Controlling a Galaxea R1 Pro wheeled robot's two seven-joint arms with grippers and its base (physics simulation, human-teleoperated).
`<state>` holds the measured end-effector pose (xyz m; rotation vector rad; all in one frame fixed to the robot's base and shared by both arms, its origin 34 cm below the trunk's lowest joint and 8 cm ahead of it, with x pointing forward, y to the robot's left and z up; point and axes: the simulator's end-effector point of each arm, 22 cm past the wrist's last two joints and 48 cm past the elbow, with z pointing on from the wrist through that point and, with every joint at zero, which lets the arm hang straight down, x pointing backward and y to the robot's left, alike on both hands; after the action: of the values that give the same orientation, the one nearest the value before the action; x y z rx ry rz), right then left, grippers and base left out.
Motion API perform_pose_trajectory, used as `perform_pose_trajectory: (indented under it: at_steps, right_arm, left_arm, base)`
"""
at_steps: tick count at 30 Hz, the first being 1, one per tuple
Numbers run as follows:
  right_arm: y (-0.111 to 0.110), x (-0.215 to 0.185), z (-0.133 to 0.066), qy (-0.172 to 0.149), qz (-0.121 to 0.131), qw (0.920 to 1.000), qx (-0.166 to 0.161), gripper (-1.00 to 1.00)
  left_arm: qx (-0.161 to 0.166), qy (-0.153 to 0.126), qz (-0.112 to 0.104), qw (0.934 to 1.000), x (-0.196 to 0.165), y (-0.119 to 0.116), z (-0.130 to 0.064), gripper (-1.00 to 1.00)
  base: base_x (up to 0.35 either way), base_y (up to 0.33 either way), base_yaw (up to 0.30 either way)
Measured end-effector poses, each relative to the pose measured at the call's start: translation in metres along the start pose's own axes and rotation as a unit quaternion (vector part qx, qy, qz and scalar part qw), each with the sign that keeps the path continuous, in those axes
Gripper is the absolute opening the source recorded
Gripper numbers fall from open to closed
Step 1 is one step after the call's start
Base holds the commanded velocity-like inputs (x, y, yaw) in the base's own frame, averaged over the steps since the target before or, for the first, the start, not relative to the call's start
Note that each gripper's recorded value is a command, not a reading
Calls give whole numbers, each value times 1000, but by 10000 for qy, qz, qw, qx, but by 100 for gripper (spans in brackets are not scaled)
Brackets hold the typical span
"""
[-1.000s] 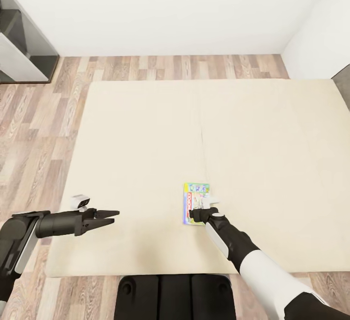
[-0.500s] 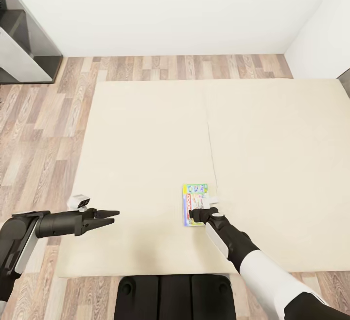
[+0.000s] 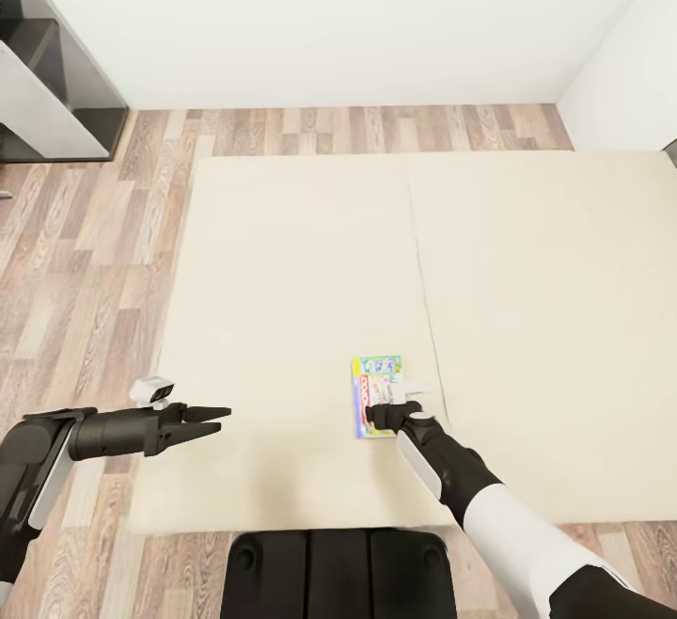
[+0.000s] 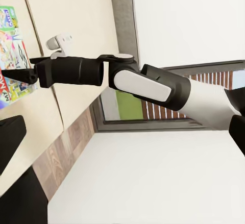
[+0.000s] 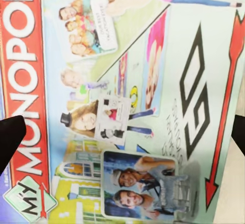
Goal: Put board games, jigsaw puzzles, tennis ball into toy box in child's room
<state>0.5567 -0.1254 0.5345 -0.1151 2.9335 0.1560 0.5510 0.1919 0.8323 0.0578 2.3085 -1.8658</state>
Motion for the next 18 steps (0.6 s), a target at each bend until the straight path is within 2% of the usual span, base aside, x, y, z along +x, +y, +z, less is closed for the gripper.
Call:
perform_pose_trajectory:
  at_steps: [6,18]
  right_arm:
    - [0,0,0,-1,-5,10000,-2,100]
    - [1,0,0,0,-3,10000,-5,100]
  left_arm:
    - [0,0,-1,10000,0,0,0,100]
    - [1,1,1,10000,0,0,0,100]
  base:
    - [-58,111,0]
    - [-5,9,0]
